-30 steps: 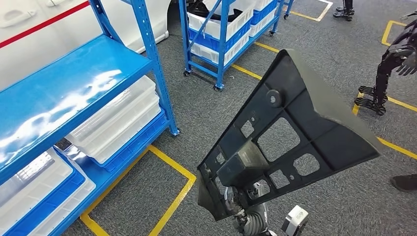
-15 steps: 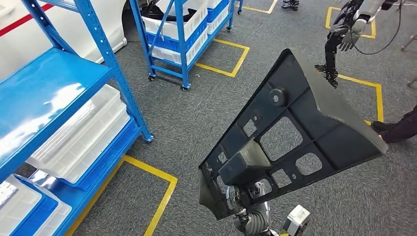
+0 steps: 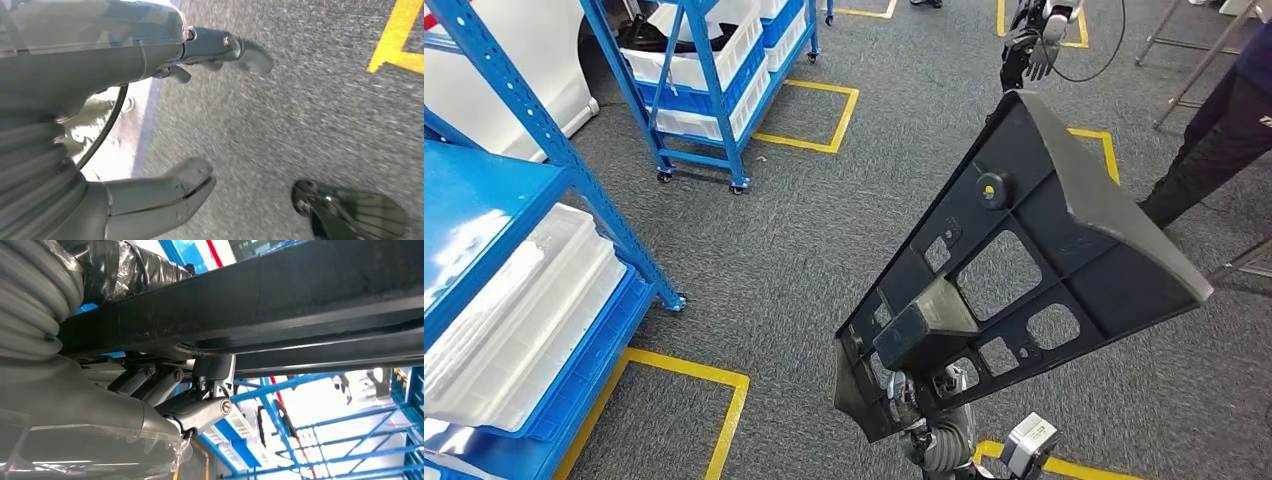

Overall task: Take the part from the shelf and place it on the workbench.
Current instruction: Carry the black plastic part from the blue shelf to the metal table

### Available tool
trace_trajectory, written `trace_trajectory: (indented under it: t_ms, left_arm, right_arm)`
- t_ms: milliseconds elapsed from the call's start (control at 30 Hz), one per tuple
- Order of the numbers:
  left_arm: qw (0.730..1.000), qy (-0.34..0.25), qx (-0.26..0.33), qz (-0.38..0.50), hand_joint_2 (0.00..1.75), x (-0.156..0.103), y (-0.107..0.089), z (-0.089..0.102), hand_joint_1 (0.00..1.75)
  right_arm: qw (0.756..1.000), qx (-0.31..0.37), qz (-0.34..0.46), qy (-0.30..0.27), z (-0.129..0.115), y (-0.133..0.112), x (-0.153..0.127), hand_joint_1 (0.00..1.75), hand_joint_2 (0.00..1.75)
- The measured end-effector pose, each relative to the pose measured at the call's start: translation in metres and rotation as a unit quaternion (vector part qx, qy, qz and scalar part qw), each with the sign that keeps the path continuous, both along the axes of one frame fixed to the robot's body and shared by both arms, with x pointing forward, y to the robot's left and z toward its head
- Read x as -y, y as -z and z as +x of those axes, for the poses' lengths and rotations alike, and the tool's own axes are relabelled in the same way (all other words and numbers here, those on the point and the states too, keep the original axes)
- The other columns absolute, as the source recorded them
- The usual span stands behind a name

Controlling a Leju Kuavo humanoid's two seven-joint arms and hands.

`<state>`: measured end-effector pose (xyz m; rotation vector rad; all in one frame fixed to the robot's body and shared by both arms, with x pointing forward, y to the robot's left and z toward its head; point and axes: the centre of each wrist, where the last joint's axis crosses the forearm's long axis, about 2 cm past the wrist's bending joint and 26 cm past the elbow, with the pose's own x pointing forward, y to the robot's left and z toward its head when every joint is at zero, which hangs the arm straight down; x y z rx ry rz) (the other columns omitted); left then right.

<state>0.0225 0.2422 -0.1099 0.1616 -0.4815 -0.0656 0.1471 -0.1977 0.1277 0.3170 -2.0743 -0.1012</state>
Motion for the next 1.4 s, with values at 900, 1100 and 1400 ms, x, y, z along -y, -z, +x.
trace_trajectory:
  t_ms: [900,1100,1400]
  left_arm:
    - [1.000,0.007,-0.010,0.002,1.75,-0.0029,0.0004,-0.0012,0.00]
    - [1.000,0.008,-0.007,0.003,1.75,-0.0034,0.0003,0.0006,0.00]
    - [1.000,0.007,-0.007,0.005,1.75,-0.0040,0.0004,-0.0006,0.00]
  right_arm:
    - [0.999,-0.025,0.006,0.023,-0.0030,-0.0005,0.0051,1.75,1.75]
    - [0.999,-0.028,0.007,0.025,-0.0044,0.0003,0.0053,1.75,1.75]
    - [0.999,-0.029,0.006,0.027,-0.0047,0.0007,0.0063,1.75,1.75]
